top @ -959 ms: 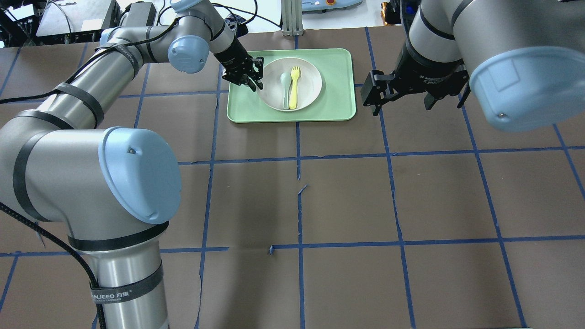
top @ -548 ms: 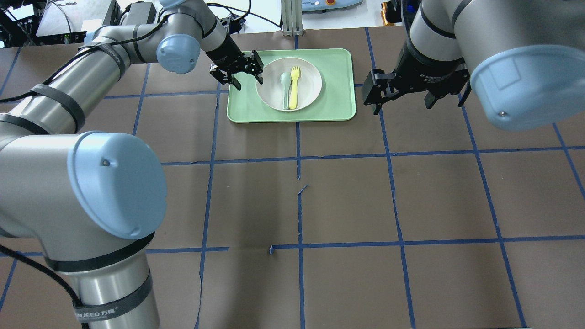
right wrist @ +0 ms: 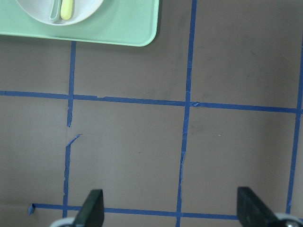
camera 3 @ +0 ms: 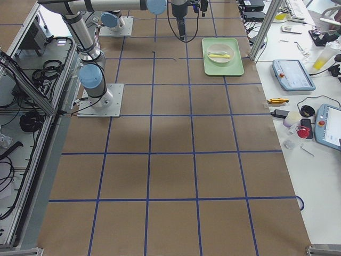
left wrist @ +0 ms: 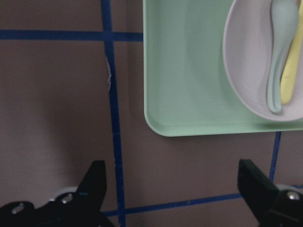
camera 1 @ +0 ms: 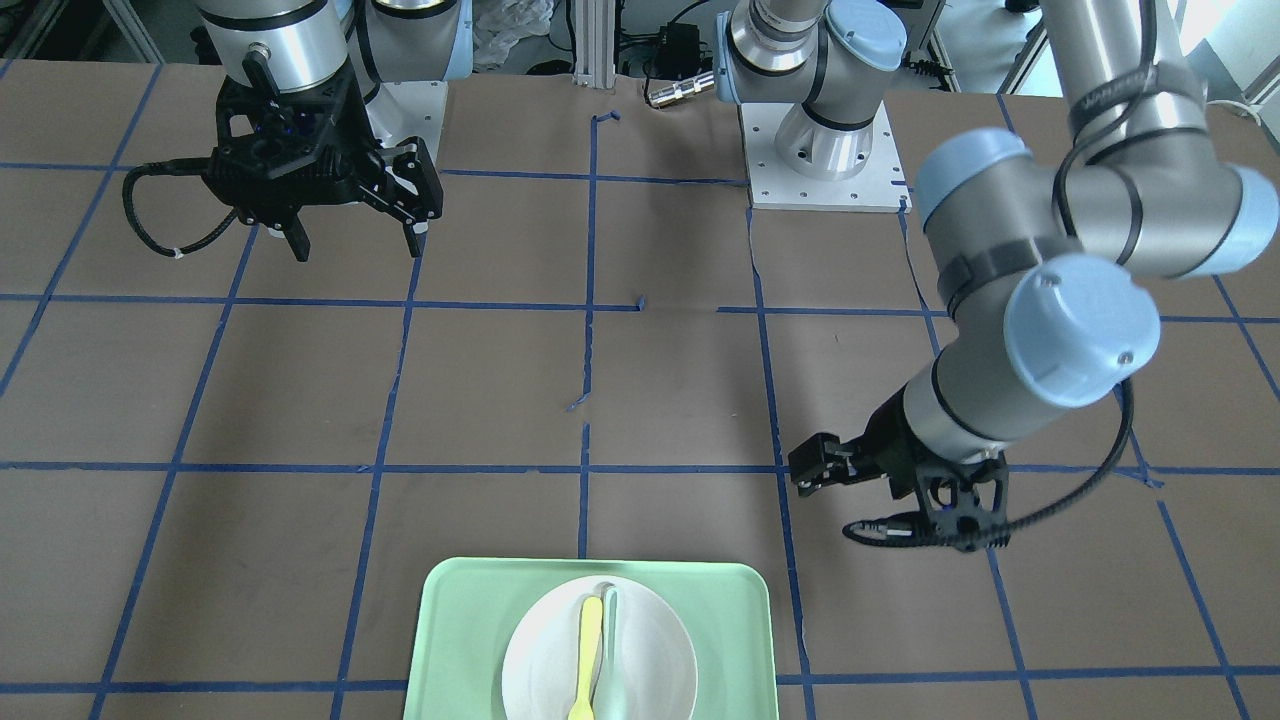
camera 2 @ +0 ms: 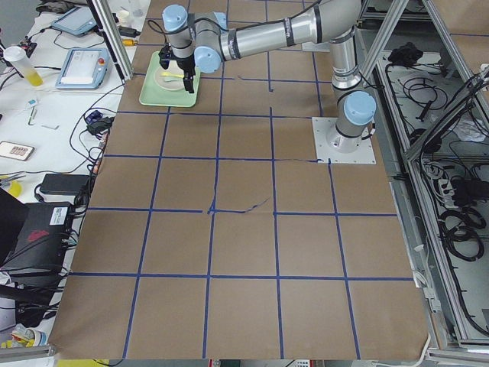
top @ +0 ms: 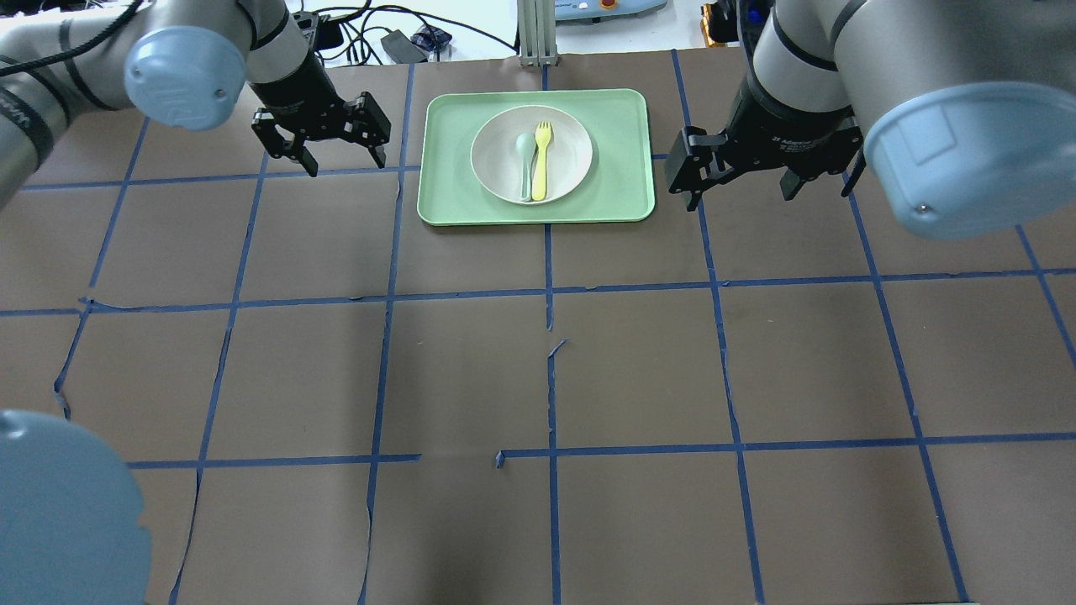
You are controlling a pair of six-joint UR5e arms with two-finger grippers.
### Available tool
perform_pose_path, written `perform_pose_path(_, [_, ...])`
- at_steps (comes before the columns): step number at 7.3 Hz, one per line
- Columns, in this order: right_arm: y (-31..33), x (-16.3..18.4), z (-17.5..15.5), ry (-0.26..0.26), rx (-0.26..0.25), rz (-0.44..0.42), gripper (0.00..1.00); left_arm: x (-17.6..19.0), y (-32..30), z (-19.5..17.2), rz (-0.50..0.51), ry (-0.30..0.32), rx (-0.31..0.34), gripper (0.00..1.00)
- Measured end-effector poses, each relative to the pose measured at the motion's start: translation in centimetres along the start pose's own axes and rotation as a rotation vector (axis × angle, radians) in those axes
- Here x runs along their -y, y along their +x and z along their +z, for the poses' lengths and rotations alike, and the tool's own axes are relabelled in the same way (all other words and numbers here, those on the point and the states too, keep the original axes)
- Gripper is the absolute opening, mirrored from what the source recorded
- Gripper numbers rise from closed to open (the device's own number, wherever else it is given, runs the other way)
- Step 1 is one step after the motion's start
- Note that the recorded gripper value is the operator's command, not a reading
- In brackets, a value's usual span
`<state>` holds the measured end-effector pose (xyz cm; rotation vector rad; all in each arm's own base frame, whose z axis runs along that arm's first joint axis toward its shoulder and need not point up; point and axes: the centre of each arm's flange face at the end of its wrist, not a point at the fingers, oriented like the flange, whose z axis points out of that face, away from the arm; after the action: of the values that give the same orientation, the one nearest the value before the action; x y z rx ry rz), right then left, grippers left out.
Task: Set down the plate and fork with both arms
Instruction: 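Open the left gripper and withdraw it back toward its start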
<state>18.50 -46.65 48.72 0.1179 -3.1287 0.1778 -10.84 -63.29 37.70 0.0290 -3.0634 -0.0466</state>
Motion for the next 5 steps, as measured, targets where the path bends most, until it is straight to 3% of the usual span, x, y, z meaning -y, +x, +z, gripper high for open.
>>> perform_pose_path(3, [0.0,-0.1,0.0,-0.001,0.0,0.0,1.0,-9.0,1.0,-10.2,-0.003,0.05,0.042,1.0])
perform_pose_path(5, [0.0,-0.1,0.0,0.0,0.0,0.0,1.0,-13.6,1.7,-11.7,-0.049,0.063,0.041,1.0])
